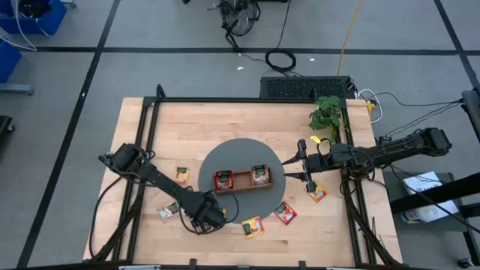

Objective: Pick & Place Tea
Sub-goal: Put the yellow tea bag into the right section of the wooden organizer

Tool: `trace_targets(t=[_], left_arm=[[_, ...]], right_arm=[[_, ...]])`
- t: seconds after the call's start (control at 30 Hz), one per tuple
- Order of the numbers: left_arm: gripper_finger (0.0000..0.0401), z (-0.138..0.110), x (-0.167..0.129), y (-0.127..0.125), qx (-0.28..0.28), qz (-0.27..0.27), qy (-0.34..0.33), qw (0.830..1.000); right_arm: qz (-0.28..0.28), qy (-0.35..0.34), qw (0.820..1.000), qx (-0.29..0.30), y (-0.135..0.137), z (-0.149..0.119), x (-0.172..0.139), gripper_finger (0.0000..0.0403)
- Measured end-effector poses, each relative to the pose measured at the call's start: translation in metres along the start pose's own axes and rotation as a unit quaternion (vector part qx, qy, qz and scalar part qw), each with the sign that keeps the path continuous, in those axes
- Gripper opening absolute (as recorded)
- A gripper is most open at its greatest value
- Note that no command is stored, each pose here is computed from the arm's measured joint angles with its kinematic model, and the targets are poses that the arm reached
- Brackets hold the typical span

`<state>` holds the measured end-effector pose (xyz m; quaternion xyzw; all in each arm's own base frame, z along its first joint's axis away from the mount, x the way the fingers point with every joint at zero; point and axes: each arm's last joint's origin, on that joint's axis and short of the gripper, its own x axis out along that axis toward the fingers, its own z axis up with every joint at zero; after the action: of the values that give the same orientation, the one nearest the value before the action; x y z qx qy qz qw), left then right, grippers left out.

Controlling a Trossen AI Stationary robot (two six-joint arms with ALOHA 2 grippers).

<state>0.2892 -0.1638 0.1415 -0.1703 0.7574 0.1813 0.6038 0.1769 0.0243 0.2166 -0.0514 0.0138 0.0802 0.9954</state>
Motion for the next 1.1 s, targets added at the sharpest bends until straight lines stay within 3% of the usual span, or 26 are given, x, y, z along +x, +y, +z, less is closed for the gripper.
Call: trace_targets(t=[0.17,0.6,0.87,1.1], left_arm=[[0.0251,0.006,-0.001,0.004,-0.022,0.008,-0.012,1.0],[0.0352,0.013,-0.002,0.009,0.005,0.001,-0.005,1.0],[0.035,0.008,-0.018,0.011,0.012,-0.018,-0.028,0.999],[0.0338,0.001,-0.033,0.013,-0.014,-0.021,-0.074,0.997]], right_arm=[[0.0,0.0,1.0,-0.001,0.0,0.0,0.0,0.0157],[0.0,0.0,1.0,-0.003,0.0,0.0,0.0,0.0157],[0.0,0.0,1.0,-0.004,0.0,0.0,0.0,0.0157],[0.0,0.001,1.0,-0.004,0.0,0.0,0.0,0.0157]])
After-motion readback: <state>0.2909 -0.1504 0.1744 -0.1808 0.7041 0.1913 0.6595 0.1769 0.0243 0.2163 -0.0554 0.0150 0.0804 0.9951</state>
